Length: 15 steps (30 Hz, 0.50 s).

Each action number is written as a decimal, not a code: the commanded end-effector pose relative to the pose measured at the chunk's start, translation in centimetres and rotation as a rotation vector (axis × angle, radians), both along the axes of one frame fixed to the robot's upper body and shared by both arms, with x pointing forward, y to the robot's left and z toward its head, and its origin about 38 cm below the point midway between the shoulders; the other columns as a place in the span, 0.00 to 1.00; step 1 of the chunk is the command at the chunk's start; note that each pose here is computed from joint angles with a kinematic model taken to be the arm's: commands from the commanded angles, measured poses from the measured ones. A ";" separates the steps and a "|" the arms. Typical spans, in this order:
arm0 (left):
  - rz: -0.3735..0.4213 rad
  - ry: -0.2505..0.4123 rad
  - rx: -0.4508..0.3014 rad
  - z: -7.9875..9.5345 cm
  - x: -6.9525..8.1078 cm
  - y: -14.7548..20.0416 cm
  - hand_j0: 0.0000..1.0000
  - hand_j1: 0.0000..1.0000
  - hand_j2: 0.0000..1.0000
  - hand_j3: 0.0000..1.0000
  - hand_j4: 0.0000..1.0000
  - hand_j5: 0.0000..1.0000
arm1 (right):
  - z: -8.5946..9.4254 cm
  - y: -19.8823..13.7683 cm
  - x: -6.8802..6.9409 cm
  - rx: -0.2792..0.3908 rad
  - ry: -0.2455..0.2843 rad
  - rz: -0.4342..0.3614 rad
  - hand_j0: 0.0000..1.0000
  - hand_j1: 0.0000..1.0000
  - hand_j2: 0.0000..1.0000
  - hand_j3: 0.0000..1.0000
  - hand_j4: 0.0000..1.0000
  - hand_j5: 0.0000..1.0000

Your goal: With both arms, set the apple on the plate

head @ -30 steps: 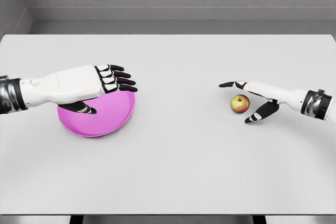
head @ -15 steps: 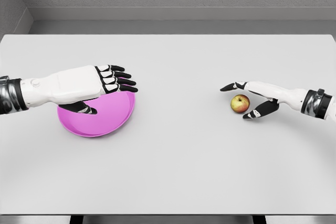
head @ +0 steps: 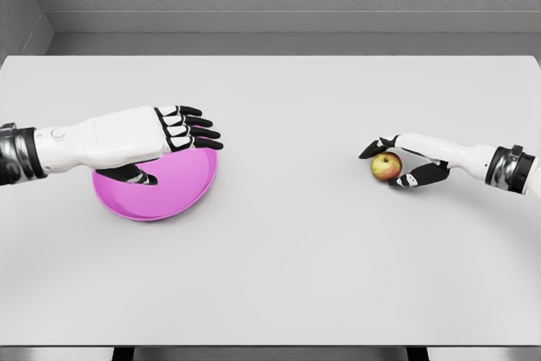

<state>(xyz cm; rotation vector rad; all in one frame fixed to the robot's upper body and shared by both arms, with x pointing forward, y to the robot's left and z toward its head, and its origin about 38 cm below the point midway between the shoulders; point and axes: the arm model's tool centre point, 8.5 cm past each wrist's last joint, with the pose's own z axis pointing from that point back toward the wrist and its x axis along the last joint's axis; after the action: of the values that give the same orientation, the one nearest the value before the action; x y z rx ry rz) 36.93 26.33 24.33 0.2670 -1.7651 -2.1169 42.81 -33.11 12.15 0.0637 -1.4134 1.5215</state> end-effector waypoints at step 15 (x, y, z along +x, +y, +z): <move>0.003 0.003 -0.005 0.1 0.0 0.1 1.00 1.00 1.00 1.00 1.00 1.00 | 0.7 0.3 0.1 0.026 -0.029 0.025 0.49 0.49 0.49 0.49 0.49 0.49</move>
<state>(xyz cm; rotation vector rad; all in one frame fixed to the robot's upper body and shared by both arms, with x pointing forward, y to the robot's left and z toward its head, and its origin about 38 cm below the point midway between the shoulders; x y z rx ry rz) 36.90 26.36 24.28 0.2658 -1.7630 -2.1170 42.89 -32.73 12.69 0.0717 -1.4514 1.5379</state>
